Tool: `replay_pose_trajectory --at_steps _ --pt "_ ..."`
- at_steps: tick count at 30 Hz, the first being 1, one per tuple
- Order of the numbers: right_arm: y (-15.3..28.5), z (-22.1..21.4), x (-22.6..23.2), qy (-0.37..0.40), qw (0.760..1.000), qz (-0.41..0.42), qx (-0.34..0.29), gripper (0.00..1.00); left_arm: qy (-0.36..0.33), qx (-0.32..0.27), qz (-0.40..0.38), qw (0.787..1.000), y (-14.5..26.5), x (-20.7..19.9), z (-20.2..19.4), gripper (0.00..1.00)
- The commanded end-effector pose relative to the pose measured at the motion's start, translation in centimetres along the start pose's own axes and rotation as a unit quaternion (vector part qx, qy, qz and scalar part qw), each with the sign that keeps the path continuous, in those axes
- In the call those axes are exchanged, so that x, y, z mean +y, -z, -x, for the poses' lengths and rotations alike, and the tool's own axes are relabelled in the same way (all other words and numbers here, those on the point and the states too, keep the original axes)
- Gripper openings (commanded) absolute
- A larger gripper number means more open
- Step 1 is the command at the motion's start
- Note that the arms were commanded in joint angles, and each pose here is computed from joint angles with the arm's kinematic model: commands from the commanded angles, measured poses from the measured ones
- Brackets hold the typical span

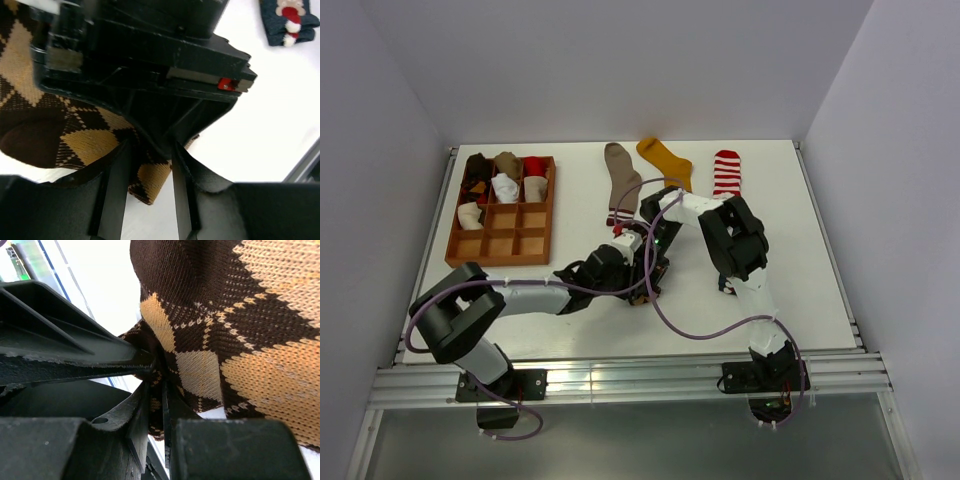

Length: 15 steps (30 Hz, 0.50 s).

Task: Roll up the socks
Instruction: Roll the sock at the center of the board.

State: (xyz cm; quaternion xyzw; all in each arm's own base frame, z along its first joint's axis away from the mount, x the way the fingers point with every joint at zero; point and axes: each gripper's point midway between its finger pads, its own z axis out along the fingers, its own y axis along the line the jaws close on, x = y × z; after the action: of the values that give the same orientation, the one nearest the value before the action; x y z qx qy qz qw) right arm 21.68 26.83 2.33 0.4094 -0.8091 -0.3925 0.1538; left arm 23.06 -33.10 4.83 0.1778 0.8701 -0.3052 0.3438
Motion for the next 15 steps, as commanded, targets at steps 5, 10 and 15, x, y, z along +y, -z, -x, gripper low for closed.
replay_pose_trajectory --at_steps 5,10,15 --pt "-0.5 0.6 -2.0 0.031 0.999 -0.034 0.007 0.14 -0.014 0.0 -0.046 0.999 0.5 -1.4 -0.7 0.42" --pt "-0.4 0.7 -1.8 0.032 0.999 -0.034 0.006 0.14 -0.005 0.008 -0.043 0.999 1.2 -0.9 -1.9 0.42" --pt "-0.4 0.8 -1.8 0.031 0.999 -0.037 0.004 0.14 0.006 0.011 -0.047 0.999 1.2 -0.9 -2.4 0.36"
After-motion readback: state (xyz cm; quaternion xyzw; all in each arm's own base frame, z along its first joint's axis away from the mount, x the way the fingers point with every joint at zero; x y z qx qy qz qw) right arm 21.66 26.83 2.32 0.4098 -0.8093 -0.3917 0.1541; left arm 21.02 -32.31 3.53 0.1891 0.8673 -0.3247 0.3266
